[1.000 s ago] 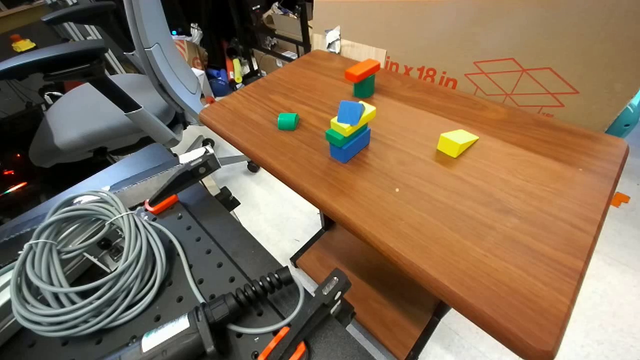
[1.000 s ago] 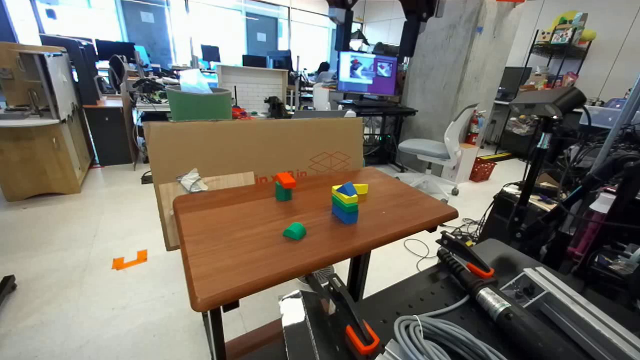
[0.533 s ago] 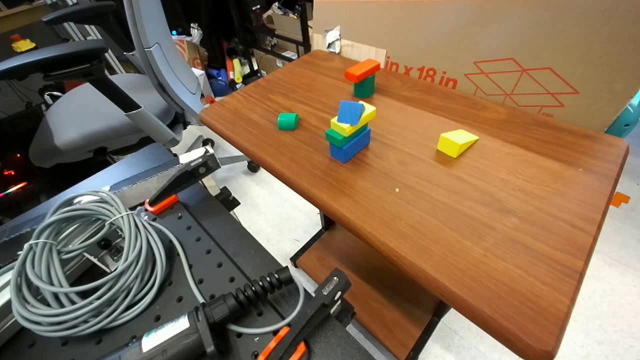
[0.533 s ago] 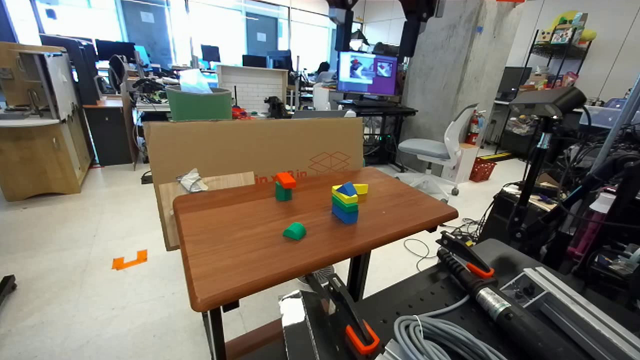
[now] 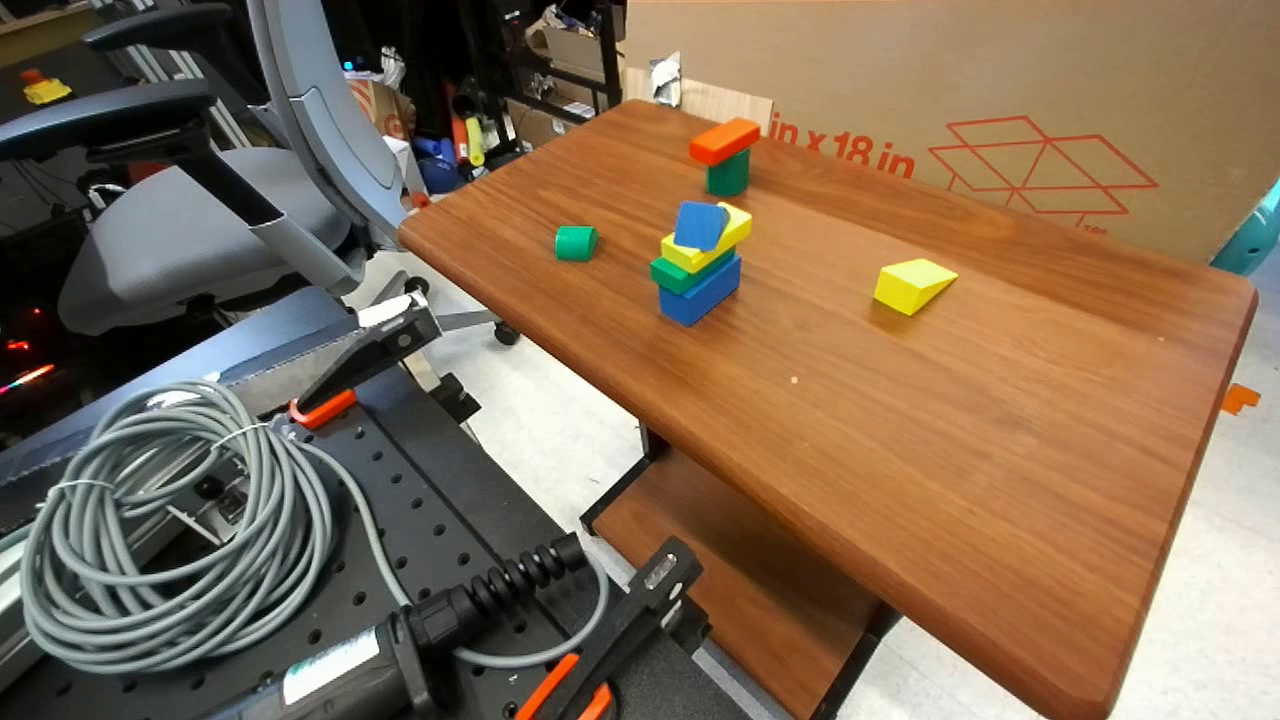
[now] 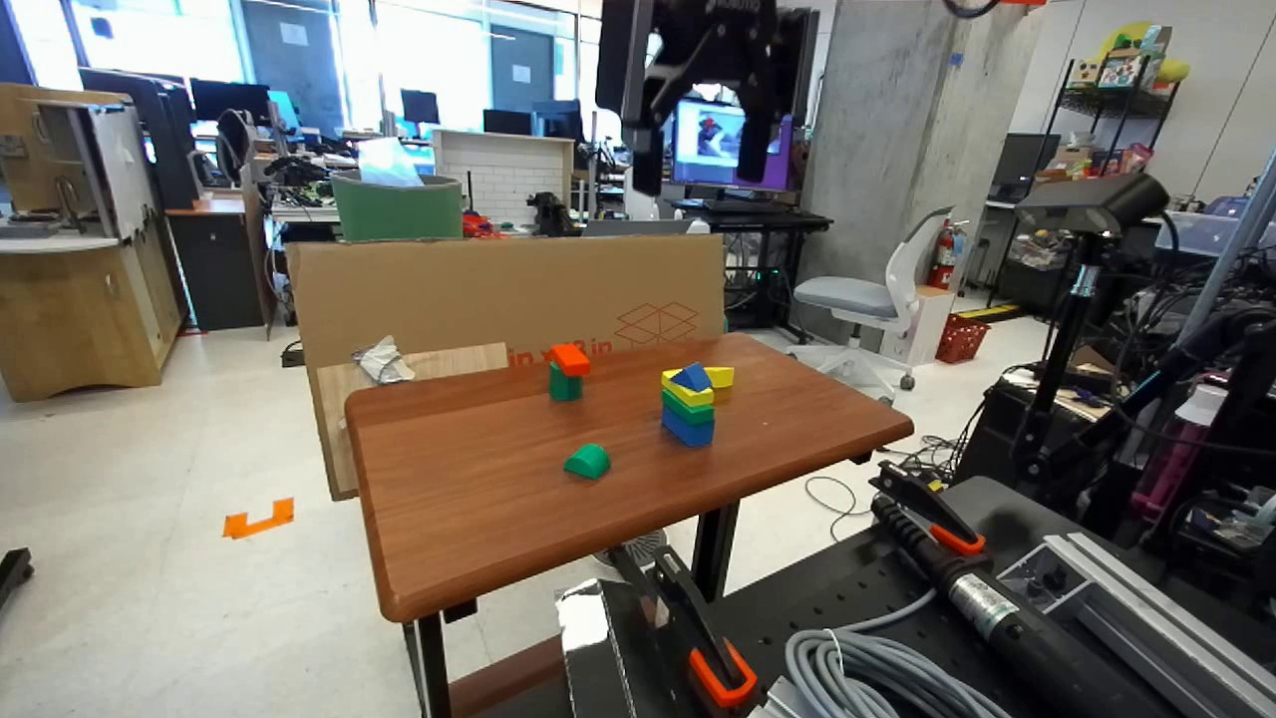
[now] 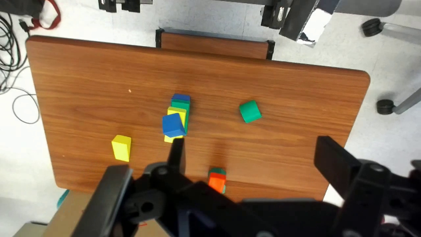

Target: Put the green block on the table on top of the orange block

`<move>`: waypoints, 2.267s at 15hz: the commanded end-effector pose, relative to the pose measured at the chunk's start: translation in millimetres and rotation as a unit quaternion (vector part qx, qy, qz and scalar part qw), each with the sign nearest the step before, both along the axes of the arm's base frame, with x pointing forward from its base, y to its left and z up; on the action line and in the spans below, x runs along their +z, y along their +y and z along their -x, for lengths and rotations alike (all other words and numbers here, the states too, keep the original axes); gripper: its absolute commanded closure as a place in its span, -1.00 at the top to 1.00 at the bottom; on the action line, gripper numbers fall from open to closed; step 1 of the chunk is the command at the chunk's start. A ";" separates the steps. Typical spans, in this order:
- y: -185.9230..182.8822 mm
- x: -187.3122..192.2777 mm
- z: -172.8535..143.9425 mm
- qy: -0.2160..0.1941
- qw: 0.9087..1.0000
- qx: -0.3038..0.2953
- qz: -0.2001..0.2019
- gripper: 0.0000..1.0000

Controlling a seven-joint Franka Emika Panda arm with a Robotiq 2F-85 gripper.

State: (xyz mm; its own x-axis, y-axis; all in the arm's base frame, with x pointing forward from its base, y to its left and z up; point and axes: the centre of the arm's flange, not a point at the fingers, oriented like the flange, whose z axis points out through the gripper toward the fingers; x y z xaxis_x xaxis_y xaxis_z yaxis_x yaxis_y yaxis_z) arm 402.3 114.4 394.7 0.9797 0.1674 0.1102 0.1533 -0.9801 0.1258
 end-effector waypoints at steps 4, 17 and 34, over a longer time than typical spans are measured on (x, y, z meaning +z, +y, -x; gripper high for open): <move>27.0 -86.7 -75.2 0.054 0.984 0.169 -0.010 1.00; 34.6 -214.0 -122.2 0.149 0.948 0.282 0.004 1.00; 39.7 -269.6 -144.7 0.130 0.975 0.180 -0.018 0.45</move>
